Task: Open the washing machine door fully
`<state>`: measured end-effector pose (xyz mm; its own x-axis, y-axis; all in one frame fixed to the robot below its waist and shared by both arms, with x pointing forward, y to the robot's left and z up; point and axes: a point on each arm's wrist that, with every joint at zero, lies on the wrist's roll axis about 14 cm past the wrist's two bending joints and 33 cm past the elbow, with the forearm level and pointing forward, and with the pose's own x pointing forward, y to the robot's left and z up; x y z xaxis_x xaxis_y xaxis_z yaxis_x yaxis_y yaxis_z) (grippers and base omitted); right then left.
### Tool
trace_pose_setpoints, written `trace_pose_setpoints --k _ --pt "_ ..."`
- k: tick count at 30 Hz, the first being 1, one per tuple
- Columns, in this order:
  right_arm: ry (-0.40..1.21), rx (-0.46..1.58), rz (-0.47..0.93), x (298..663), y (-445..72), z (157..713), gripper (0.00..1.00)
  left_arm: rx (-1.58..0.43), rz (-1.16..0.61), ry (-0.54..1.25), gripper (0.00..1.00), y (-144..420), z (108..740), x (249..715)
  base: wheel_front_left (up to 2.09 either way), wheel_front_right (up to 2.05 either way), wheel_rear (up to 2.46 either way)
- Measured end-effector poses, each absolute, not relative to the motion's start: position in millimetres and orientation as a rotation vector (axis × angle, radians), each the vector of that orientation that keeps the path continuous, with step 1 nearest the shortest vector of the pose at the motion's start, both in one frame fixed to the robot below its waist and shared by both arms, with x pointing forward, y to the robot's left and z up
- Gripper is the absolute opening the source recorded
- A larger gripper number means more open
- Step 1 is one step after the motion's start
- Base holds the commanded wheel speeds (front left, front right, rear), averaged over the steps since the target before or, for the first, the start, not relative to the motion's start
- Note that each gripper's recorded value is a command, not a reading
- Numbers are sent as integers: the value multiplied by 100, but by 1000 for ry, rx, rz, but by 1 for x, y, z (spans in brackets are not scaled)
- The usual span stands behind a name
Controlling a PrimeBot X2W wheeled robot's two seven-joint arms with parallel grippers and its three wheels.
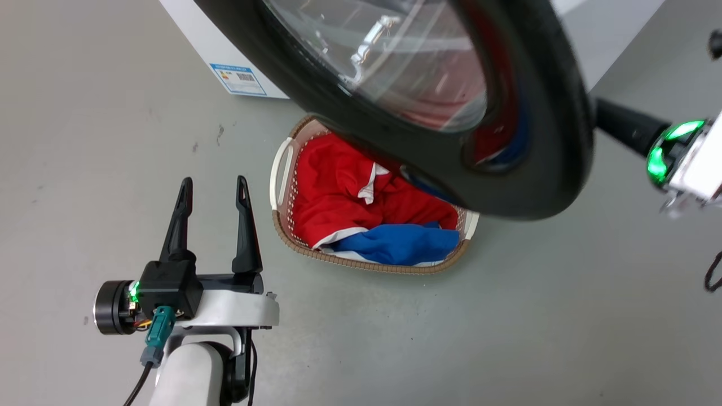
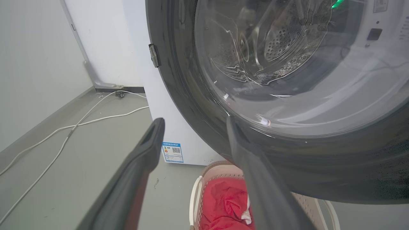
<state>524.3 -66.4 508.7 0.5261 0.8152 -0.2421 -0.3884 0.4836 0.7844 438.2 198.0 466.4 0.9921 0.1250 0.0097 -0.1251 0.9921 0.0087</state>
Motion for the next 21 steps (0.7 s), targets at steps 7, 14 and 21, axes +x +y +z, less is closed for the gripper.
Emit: trace_pose_setpoints --k 7,14,21 --pt "676 804 853 484 -50 512 0 16 120 -33 100 198 478 431 0 0 0" --pt "708 861 893 449 -29 508 0 17 123 -51 100 199 487 421 0 0 0" --pt "746 919 958 415 0 508 0 22 124 -66 100 200 494 413 0 0 0"
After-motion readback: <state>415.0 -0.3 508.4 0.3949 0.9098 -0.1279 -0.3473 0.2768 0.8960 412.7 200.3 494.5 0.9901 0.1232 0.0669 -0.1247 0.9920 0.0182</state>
